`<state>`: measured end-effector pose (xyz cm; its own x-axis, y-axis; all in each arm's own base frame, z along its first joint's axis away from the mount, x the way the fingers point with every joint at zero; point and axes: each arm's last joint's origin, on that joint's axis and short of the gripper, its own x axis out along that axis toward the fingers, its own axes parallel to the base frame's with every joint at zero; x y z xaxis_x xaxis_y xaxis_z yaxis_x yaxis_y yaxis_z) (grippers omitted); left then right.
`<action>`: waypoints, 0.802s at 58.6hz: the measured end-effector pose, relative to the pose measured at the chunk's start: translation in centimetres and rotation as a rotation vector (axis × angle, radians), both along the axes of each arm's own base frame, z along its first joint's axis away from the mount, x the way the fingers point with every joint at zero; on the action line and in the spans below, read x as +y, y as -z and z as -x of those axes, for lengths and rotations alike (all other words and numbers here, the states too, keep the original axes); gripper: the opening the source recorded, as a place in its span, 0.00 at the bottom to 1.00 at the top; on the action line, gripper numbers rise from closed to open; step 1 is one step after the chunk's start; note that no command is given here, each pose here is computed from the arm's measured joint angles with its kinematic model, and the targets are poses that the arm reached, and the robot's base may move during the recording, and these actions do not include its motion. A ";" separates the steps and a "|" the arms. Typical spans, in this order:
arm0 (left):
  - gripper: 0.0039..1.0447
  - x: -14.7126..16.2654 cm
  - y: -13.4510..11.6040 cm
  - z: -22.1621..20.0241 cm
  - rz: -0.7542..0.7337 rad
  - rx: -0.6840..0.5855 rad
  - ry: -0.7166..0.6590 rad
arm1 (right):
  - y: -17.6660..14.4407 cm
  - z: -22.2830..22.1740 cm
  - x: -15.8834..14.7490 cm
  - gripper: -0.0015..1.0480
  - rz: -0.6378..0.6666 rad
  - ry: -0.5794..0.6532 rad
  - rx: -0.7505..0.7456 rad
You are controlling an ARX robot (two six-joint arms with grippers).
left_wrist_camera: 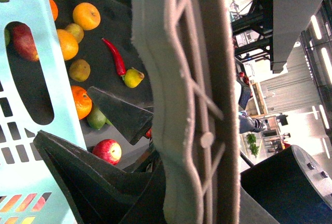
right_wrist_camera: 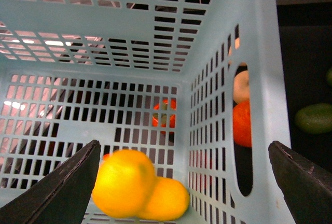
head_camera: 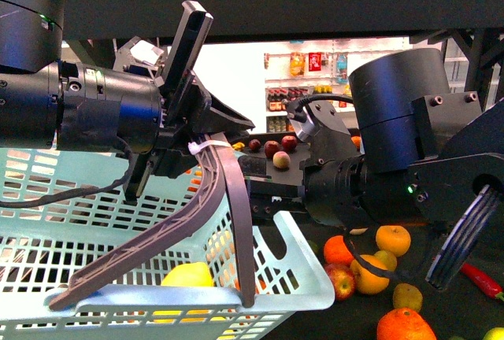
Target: Pick lemon from shelf
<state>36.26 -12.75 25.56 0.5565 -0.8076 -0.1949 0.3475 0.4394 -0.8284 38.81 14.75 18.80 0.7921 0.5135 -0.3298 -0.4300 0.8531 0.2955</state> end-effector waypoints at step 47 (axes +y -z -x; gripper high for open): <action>0.07 0.0 0.0 0.0 0.001 0.003 0.001 | -4.7 21.2 -12.9 0.93 0.146 0.381 -0.194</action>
<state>36.27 -12.76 25.54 0.5555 -0.8083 -0.1953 0.3456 0.4380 -0.8299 17.64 1.89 23.50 0.9700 0.1321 -0.2039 -0.1125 0.9881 0.1050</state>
